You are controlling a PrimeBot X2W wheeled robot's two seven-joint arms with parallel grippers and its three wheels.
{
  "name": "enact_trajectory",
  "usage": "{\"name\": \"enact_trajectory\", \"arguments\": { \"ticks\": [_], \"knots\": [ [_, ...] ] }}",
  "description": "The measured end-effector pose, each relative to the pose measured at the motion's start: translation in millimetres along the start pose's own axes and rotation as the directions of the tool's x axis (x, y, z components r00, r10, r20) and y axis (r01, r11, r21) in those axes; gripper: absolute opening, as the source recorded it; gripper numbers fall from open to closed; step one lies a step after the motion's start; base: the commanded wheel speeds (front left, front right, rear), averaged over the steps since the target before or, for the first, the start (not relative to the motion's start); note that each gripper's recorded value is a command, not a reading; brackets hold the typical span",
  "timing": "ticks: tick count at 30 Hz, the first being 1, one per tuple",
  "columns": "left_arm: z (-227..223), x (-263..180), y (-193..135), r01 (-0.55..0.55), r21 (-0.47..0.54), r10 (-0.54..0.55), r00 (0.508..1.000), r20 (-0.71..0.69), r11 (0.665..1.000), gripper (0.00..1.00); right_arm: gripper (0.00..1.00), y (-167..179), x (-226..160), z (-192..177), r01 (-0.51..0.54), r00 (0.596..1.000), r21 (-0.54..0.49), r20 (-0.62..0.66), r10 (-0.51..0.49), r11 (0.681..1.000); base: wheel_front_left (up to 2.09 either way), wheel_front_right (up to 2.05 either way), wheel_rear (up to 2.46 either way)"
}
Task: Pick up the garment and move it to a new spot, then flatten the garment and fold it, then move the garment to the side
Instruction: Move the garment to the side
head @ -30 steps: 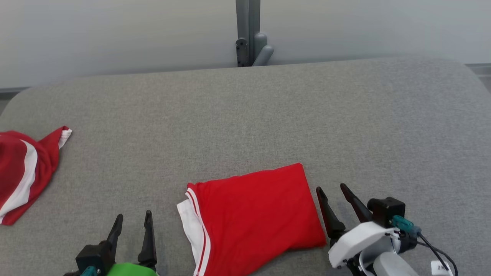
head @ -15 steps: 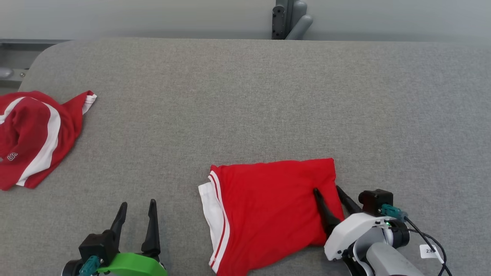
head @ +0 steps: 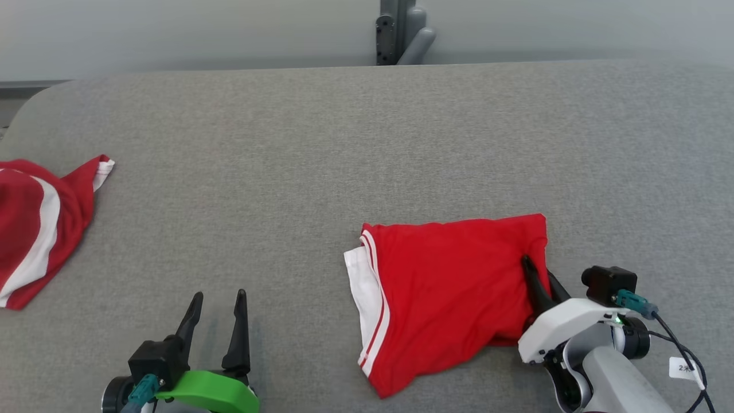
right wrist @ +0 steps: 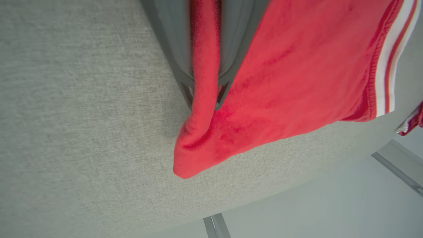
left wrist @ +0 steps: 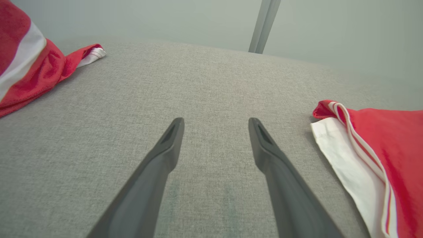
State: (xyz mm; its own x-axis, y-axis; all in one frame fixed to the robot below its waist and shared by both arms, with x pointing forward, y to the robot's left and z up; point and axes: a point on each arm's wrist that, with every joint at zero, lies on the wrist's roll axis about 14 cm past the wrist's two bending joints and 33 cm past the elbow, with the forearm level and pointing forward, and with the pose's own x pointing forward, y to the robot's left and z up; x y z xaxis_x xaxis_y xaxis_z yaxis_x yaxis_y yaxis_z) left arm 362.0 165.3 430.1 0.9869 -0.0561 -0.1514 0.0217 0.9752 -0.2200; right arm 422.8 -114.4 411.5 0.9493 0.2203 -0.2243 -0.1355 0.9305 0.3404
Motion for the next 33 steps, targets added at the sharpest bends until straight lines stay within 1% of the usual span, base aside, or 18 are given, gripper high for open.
{"name": "enact_trajectory", "arguments": {
  "ticks": [4, 8, 12, 16, 17, 19, 22, 25, 28, 32, 33],
  "knots": [
    [-1.0, 9.4, -24.0, 0.079, 0.007, -0.079, 0.997, -0.004, 0.997, 1.0, 0.0, -29.5, -19.5, 3.0, 0.094, 0.995, 0.014, 0.019, -0.094, 0.996, 0.0, 0.0, 0.0],
    [-2.5, 19.1, -51.8, 0.166, 0.009, -0.166, 0.986, -0.011, 0.986, 1.0, 0.0, -56.0, -43.9, 5.4, 0.181, 0.982, 0.032, 0.038, -0.183, 0.983, 0.0, 0.0, 0.0],
    [-6.5, 26.9, -82.7, 0.257, 0.009, -0.256, 0.966, -0.025, 0.966, 1.0, 0.0, -83.7, -73.1, 8.6, 0.276, 0.958, 0.071, 0.063, -0.281, 0.958, 0.0, 0.0, 0.0],
    [-11.0, 32.6, -117.1, 0.354, 0.01, -0.353, 0.935, -0.041, 0.935, 1.0, 0.0, -105.0, -103.9, 8.6, 0.355, 0.928, 0.102, 0.082, -0.363, 0.929, 0.0, 0.0, 0.0],
    [-11.0, 32.6, -117.1, 0.354, 0.01, -0.353, 0.935, -0.041, 0.935, 1.0, 0.0, -105.0, -103.9, 8.6, 0.355, 0.928, 0.102, 0.082, -0.363, 0.929, 0.0, 0.0, 0.0],
    [-13.8, 33.7, -135.3, 0.405, 0.015, -0.404, 0.914, -0.051, 0.914, 1.0, 0.0, -114.7, -117.5, 10.8, 0.389, 0.911, 0.118, 0.096, -0.401, 0.914, 0.0, 0.0, 0.0],
    [-16.3, 34.4, -165.6, 0.491, 0.04, -0.489, 0.87, -0.061, 0.87, 1.0, 0.0, -125.6, -134.8, 13.9, 0.429, 0.888, 0.143, 0.115, -0.446, 0.892, 0.0, 0.0, 0.0],
    [-16.4, 37.5, -184.9, 0.538, 0.042, -0.535, 0.842, -0.061, 0.842, 1.0, 0.0, -132.2, -145.7, 15.8, 0.454, 0.872, 0.152, 0.126, -0.473, 0.878, 0.0, 0.0, 0.0],
    [-21.8, 39.4, -195.8, 0.568, 0.044, -0.564, 0.822, -0.074, 0.822, 1.0, 0.0, -132.4, -142.8, 18.6, 0.453, 0.873, 0.143, 0.129, -0.47, 0.88, 0.0, 0.0, 0.0],
    [-20.3, 47.7, -201.5, 0.583, 0.06, -0.579, 0.813, -0.066, 0.81, 1.0, 0.0, -127.1, -122.0, 37.7, 0.411, 0.893, 0.091, 0.158, -0.421, 0.907, 0.0, 0.0, 0.0],
    [-18.6, 50.8, -201.8, 0.585, 0.077, -0.581, 0.811, -0.061, 0.808, 1.0, 0.0, -128.3, -116.6, 44.5, 0.403, 0.897, 0.07, 0.167, -0.409, 0.913, 0.0, 0.0, 0.0]
  ]
}}
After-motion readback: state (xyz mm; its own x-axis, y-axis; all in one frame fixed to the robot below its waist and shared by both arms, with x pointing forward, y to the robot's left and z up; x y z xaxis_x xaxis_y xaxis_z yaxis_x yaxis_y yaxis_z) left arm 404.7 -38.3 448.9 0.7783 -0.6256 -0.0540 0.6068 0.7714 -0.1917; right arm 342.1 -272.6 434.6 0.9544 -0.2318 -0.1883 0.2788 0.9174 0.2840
